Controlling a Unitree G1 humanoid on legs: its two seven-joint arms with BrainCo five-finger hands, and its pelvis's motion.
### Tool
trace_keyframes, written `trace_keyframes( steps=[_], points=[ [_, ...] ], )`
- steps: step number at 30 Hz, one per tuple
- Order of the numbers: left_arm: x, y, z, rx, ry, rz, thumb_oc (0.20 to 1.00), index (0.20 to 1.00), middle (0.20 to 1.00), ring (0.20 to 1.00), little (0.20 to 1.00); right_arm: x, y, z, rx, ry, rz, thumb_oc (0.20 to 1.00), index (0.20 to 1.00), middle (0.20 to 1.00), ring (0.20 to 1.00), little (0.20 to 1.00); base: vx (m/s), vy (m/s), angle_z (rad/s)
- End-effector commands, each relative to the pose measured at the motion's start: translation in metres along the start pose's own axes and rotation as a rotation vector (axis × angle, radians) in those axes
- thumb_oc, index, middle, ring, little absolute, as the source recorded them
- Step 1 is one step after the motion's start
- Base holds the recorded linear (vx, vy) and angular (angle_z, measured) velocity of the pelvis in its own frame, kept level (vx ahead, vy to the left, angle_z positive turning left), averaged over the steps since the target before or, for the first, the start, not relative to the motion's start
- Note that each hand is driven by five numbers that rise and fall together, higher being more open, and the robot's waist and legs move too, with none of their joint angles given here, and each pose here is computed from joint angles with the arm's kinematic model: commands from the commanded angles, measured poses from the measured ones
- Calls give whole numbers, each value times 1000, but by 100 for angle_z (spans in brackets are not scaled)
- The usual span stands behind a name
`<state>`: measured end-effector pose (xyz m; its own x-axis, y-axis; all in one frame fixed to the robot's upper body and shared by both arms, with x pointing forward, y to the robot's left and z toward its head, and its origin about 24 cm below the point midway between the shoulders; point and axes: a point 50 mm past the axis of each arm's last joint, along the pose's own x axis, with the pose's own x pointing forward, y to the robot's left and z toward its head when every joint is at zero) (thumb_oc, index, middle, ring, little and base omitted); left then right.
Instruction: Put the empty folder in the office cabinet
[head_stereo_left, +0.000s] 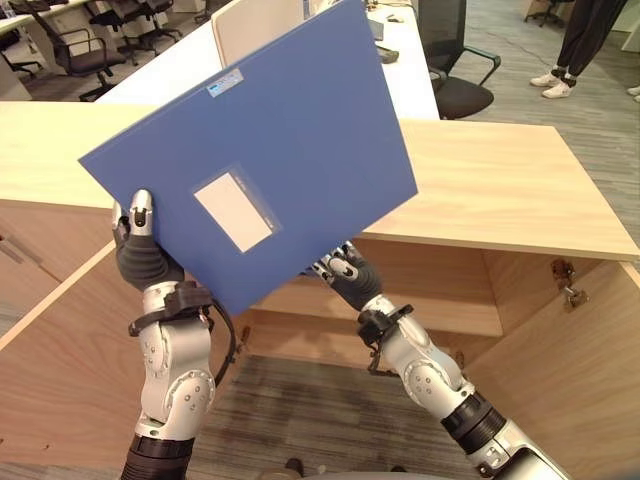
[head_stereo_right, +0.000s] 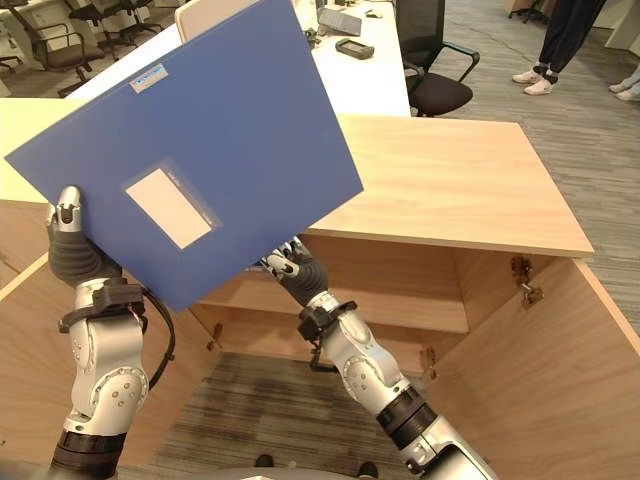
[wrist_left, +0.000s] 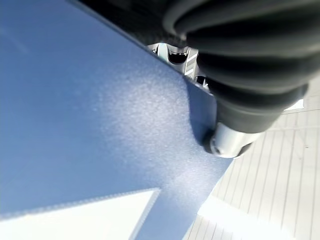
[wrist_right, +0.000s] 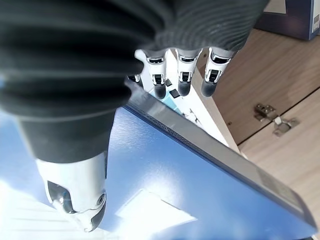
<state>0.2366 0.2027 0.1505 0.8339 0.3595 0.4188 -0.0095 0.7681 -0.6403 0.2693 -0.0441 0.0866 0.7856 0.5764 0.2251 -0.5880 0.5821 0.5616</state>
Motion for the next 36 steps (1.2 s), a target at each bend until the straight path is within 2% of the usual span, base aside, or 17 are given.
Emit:
trace_keyframes(
  steps=[1, 20, 21, 22, 36],
  points=[
    [12, -29, 16, -40, -114, -160, 200, 200, 200, 200, 200, 28, 46, 32, 62, -200, 181, 1000, 1000, 1000, 1000, 1000, 0, 0, 0],
    [2, -26, -18, -17, 33, -152, 200, 200, 200, 200, 200, 41, 48, 56, 83, -335, 128, 1000, 1000, 1000, 1000, 1000, 0, 0, 0],
    [2, -26, -19, -19, 40, -153, 200, 200, 200, 200, 200, 41, 47, 57, 82, -339, 124, 799, 799, 799, 799, 799, 0, 0, 0],
    [1, -25, -20, -19, 47, -150, 200, 200, 200, 200, 200, 41, 47, 58, 80, -343, 120, 206, 206, 206, 206, 206, 0, 0, 0],
    [1, -21, -21, -6, 54, -140, 200, 200, 200, 200, 200, 34, 40, 62, 68, -362, 106, 200, 200, 200, 200, 200, 0, 0, 0]
  ],
)
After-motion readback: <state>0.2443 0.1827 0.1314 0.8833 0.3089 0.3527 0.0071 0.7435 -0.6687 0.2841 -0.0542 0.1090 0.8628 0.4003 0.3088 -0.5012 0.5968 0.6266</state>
